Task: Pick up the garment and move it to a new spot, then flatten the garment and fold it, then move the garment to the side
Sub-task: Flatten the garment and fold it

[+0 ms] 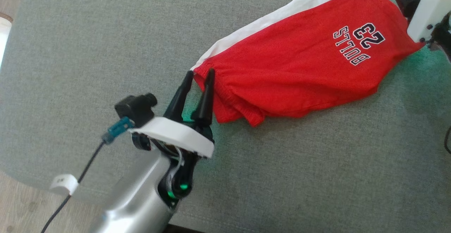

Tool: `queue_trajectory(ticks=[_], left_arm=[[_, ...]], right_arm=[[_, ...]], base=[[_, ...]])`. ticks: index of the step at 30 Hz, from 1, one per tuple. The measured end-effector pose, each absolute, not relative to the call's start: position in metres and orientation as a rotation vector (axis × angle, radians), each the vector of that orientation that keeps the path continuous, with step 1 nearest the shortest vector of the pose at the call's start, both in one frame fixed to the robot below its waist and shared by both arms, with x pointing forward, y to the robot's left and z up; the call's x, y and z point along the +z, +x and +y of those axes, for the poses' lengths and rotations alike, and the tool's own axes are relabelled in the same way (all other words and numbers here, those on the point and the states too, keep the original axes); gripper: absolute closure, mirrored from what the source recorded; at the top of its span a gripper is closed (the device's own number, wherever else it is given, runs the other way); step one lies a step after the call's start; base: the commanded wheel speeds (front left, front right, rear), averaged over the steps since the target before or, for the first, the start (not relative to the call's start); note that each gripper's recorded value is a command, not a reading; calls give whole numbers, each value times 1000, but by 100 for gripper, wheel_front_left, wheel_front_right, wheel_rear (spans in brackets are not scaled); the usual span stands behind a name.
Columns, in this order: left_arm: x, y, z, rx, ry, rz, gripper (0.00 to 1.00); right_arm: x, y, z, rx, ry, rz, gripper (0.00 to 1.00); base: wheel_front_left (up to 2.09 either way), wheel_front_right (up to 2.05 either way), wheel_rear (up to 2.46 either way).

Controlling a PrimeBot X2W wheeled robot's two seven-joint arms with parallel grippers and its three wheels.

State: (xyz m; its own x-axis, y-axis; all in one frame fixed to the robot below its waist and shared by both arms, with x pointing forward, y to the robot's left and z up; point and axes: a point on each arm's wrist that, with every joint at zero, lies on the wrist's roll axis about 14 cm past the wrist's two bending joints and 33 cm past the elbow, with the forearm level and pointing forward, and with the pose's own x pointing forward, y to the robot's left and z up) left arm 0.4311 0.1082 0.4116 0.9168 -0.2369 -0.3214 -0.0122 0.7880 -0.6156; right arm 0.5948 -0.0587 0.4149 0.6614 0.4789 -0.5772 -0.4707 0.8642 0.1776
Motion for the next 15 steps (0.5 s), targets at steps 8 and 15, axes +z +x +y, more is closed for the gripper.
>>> queue_trajectory(ticks=[8, 15], left_arm=[[402, 406, 105, -146, -511, 468, 0], [434, 414, 133, -89, -360, 298, 0]], right_arm=[[391, 582, -59, 556, -30, 753, 0], [362, 569, -54, 571, -144, 882, 0]], base=[[0, 0, 0], [0, 0, 0]])
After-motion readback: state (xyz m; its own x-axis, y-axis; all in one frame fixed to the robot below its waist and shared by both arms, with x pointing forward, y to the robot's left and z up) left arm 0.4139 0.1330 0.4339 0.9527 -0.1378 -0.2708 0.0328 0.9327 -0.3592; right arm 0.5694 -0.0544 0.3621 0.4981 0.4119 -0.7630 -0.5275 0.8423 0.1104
